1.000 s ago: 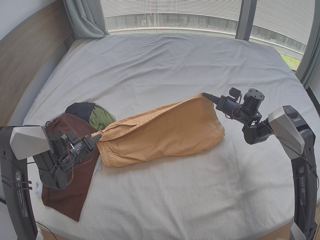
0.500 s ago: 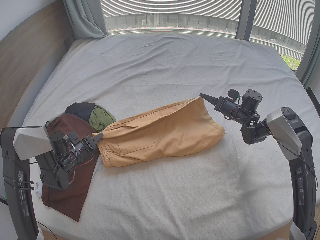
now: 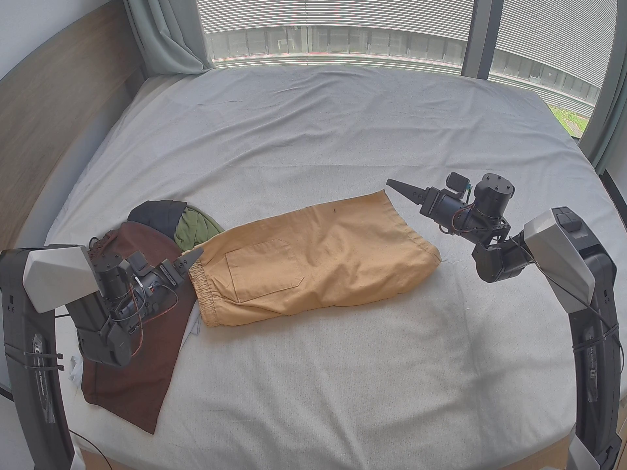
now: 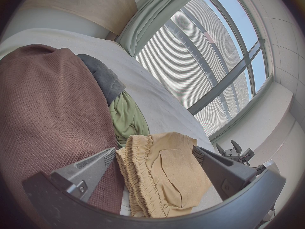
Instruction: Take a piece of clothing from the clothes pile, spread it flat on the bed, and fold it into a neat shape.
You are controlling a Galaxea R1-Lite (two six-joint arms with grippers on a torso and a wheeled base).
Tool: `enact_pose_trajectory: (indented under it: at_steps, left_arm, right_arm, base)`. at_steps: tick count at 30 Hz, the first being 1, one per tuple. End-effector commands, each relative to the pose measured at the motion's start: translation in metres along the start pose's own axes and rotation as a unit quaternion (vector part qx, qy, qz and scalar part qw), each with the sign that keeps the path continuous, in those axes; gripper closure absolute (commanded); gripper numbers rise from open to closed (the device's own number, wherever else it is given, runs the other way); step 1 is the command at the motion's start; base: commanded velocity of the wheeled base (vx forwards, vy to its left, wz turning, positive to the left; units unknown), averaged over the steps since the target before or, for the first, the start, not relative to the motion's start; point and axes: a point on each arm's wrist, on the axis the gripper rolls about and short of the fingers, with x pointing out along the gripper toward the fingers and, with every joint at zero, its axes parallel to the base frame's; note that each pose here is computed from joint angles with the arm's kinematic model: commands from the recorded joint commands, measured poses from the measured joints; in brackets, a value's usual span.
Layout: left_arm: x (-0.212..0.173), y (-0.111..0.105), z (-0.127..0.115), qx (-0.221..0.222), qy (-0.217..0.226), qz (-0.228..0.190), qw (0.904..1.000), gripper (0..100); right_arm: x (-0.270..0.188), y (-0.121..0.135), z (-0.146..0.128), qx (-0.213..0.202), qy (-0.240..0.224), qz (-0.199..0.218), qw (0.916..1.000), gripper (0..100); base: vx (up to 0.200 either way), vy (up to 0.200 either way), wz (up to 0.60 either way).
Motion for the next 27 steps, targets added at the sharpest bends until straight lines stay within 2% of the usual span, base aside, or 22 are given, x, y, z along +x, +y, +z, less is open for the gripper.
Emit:
enact_pose_trajectory:
  at_steps: [1, 6, 12, 22, 27]
  left_arm:
    - [-0.003, -0.008, 0.007, 0.004, -0.007, -0.008, 0.9999, 0]
    - [-0.007, -0.014, 0.008, 0.004, -0.006, -0.011, 0.9999, 0]
    - [-0.008, -0.017, 0.012, 0.007, -0.011, -0.015, 0.9998, 0]
    - [-0.010, -0.022, 0.015, 0.009, -0.013, -0.019, 0.9997, 0]
    - [-0.010, -0.023, 0.016, 0.010, -0.015, -0.020, 0.9996, 0]
  right_arm:
    - [-0.006, 0.017, 0.005, 0.004, 0.006, 0.001, 1.0000, 0]
    - [-0.024, 0.034, 0.003, 0.006, 0.019, -0.017, 0.9997, 0]
    - [-0.044, 0.040, -0.014, -0.001, 0.011, -0.021, 0.9997, 0]
    - [-0.069, 0.046, -0.040, 0.012, 0.009, -0.045, 0.9989, 0]
    - [-0.076, 0.051, -0.050, 0.015, 0.013, -0.044, 0.9988, 0]
  base:
    - [0.000, 0.000, 0.00]
    - [0.000, 0.000, 0.00]
    - [0.000, 0.000, 0.00]
    - [0.000, 0.000, 0.00]
    - [0.000, 0.000, 0.00]
